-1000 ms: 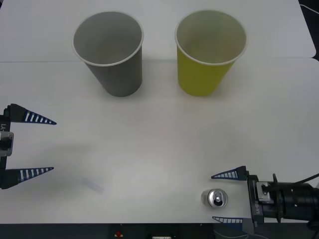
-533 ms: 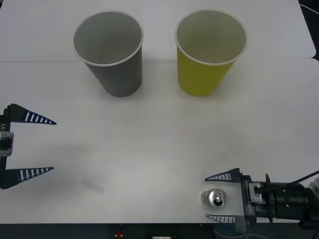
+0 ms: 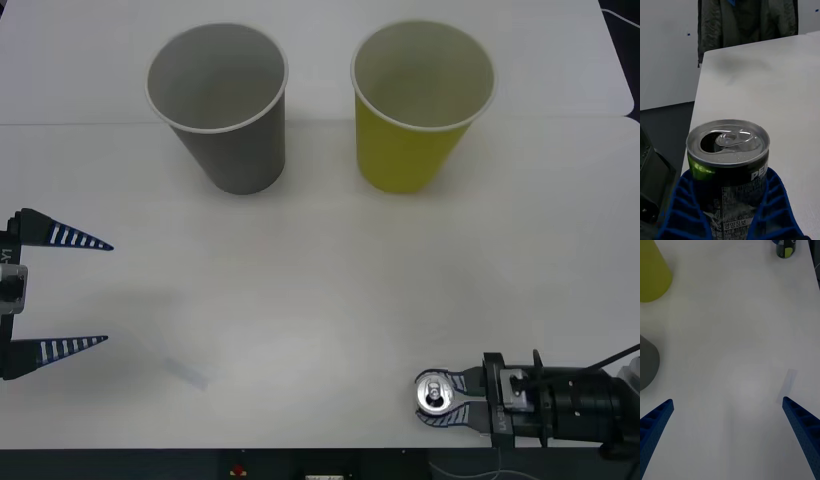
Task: Put the can into the green bin and the plastic bottle into the gray bin
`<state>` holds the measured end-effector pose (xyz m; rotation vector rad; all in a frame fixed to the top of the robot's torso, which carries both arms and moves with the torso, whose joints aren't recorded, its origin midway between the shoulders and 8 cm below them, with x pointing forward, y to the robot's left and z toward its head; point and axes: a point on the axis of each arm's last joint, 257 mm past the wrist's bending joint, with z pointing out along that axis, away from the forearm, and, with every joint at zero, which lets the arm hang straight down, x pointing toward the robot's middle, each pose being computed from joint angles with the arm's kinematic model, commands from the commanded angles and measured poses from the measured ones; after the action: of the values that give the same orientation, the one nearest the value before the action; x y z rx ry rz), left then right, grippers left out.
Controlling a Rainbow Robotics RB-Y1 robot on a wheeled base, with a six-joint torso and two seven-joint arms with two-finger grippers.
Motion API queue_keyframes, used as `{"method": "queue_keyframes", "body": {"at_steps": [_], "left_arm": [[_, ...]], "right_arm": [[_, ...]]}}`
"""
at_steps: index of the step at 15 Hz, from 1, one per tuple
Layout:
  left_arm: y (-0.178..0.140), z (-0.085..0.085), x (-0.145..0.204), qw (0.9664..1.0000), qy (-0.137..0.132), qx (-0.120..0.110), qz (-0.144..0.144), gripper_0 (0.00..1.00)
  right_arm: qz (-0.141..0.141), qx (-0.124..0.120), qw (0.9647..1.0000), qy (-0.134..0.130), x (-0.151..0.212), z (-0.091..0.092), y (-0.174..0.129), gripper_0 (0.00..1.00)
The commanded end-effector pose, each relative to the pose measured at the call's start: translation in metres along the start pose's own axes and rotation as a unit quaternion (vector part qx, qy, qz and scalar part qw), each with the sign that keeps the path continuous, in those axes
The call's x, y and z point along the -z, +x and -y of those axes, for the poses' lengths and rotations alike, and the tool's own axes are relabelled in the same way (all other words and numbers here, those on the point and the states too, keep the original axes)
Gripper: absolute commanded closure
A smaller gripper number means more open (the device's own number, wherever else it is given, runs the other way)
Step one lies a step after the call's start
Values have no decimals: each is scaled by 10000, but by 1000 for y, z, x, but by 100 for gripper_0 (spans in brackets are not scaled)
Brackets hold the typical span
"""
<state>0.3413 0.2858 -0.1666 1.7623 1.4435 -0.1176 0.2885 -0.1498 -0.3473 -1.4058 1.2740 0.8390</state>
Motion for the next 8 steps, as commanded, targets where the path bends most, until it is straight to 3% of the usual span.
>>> {"method": "queue_keyframes", "body": {"at_steps": [1, 4, 8], "left_arm": [[0, 0, 0, 10000, 0, 0, 0, 0], [0, 0, 0, 10000, 0, 0, 0, 0], [0, 0, 0, 10000, 0, 0, 0, 0]], "right_arm": [[55, -28, 10000, 21, 2, 2, -4, 100], [86, 27, 10000, -25, 9, 7, -15, 100], [180, -541, 9983, 107, 9, 17, -40, 100]]}}
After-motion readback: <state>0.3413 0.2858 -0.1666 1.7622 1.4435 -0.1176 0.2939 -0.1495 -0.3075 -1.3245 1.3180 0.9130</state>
